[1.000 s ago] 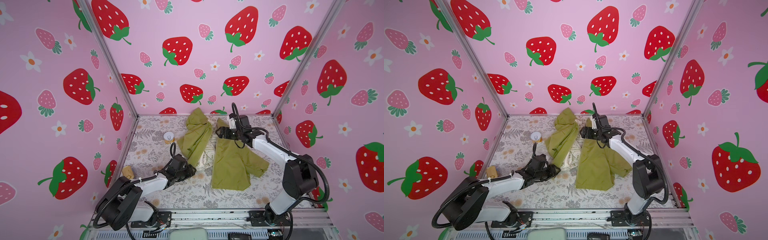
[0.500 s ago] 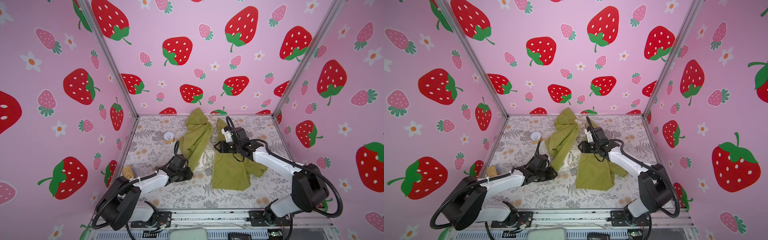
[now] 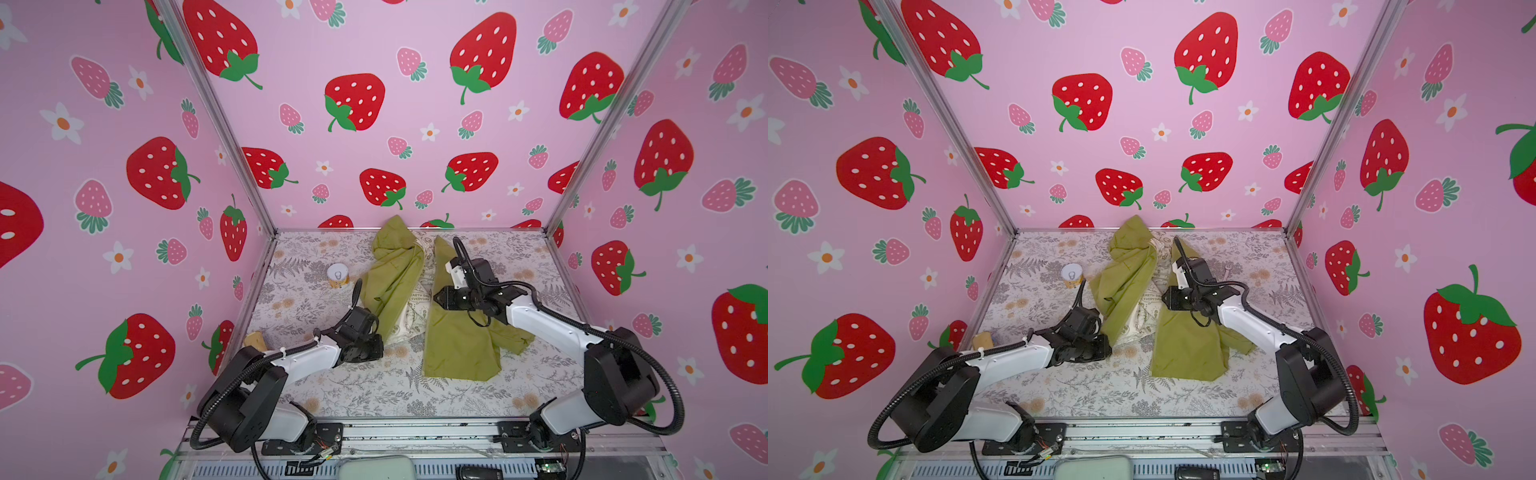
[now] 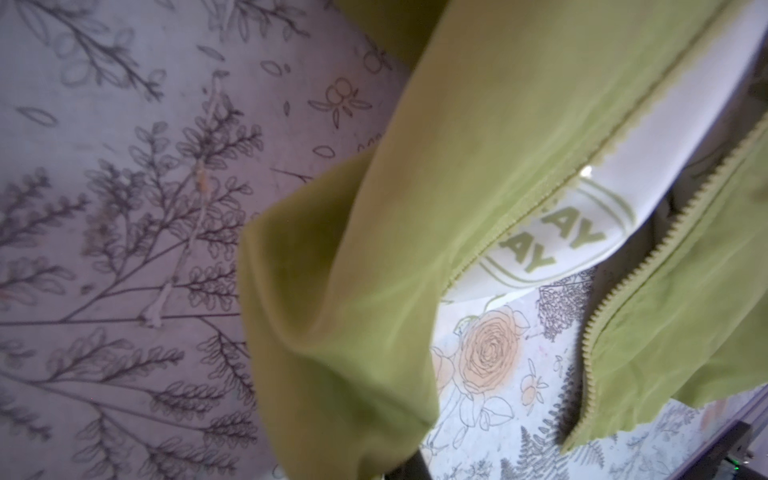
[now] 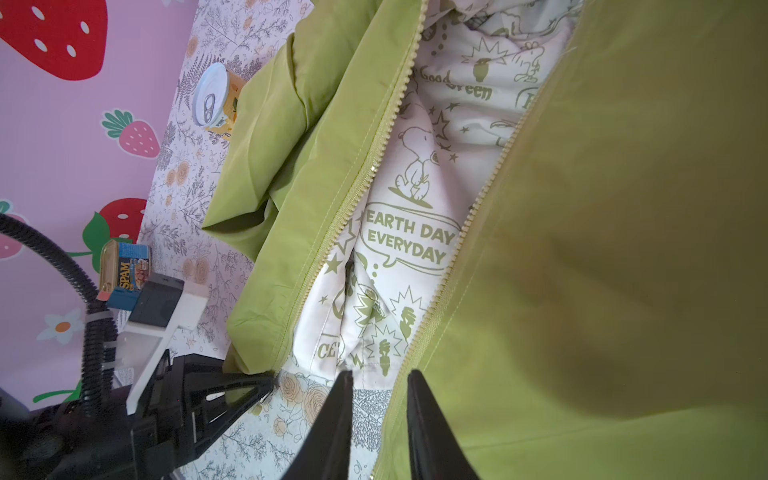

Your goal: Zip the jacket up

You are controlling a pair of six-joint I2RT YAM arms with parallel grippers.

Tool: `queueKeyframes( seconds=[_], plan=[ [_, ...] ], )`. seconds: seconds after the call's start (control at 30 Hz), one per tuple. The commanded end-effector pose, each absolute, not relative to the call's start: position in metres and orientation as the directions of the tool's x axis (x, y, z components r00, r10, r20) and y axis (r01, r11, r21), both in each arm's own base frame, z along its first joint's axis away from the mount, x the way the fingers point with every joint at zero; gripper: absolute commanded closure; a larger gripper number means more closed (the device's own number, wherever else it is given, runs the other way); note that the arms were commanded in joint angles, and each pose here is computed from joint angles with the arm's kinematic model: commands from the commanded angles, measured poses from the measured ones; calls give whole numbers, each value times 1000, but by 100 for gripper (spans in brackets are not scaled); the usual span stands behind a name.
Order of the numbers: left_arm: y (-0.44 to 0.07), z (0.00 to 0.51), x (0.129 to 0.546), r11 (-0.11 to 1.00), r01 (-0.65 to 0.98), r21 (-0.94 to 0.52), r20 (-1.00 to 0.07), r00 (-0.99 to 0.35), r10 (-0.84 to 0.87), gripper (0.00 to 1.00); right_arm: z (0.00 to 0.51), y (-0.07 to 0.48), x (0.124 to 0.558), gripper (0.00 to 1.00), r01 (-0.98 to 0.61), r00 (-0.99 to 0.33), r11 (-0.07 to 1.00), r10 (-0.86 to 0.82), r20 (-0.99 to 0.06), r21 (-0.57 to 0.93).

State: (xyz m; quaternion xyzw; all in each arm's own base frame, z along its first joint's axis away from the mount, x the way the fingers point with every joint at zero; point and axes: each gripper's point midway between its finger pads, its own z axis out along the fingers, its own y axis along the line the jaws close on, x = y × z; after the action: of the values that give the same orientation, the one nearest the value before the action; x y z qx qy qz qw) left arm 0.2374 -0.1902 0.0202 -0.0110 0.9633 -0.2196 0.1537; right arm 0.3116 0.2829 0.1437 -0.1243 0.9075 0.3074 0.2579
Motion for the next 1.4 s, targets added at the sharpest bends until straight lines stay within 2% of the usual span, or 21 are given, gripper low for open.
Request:
queueKeyframes(
  seconds=[0.0, 0.07, 0.17, 0.23, 0.37, 0.43, 0.53, 0.6, 0.63, 0.67, 0.73, 0.93, 1.0, 1.1, 1.17, 1.27, 1.37],
  plan=[
    [-190, 23, 237, 906, 53, -420, -283, -956, -75, 93, 156, 280, 305, 74, -398, -827, 767, -63, -558, 503],
    [-195, 31, 237, 890, 72, -450, -293, -954, -71, 100, 164, 279, 303, 67, -403, -821, 759, -53, -569, 511],
    [-209, 50, 238, 845, 119, -521, -318, -946, -62, 100, 181, 278, 299, 54, -417, -804, 741, -31, -594, 526],
    [-219, 66, 239, 808, 152, -569, -337, -939, -61, 100, 191, 278, 296, 53, -426, -798, 725, -19, -602, 542],
    [-243, 108, 244, 692, 242, -680, -392, -918, -64, 100, 205, 279, 291, 62, -425, -809, 680, 10, -587, 597],
    [-256, 129, 246, 624, 285, -727, -415, -907, -68, 100, 212, 281, 288, 63, -426, -817, 643, 28, -576, 637],
    [-270, 163, 253, 531, 350, -772, -463, -882, -92, 100, 223, 283, 282, 56, -428, -827, 571, 63, -558, 700],
    [-277, 182, 258, 483, 386, -786, -492, -864, -109, 100, 228, 283, 278, 49, -412, -840, 534, 91, -535, 738],
    [-280, 192, 260, 461, 404, -790, -507, -854, -119, 100, 228, 283, 276, 49, -397, -849, 519, 107, -518, 757],
    [-282, 202, 263, 440, 419, -794, -519, -845, -132, 100, 226, 283, 273, 44, -378, -861, 502, 118, -495, 778],
    [-286, 216, 267, 414, 442, -796, -539, -829, -151, 100, 217, 285, 267, 41, -327, -891, 466, 138, -433, 822],
    [-292, 240, 275, 367, 468, -804, -556, -809, -188, 100, 209, 293, 253, 38, -247, -933, 288, 187, -307, 925],
    [-293, 241, 278, 367, 463, -807, -553, -811, -192, 100, 208, 291, 253, 35, -254, -927, 302, 193, -320, 919],
    [-293, 239, 281, 372, 450, -811, -544, -815, -200, 100, 214, 281, 258, 22, -307, -887, 407, 207, -414, 861],
    [-293, 237, 283, 377, 442, -814, -540, -816, -207, 100, 219, 267, 265, 2, -328, -842, 501, 230, -488, 801],
    [-292, 238, 284, 385, 445, -808, -548, -809, -214, 100, 223, 249, 274, 1, -316, -800, 604, 245, -547, 732],
    [-291, 239, 288, 399, 446, -801, -556, -801, -221, 100, 230, 238, 282, 1, -315, -770, 650, 251, -586, 692]
  ],
)
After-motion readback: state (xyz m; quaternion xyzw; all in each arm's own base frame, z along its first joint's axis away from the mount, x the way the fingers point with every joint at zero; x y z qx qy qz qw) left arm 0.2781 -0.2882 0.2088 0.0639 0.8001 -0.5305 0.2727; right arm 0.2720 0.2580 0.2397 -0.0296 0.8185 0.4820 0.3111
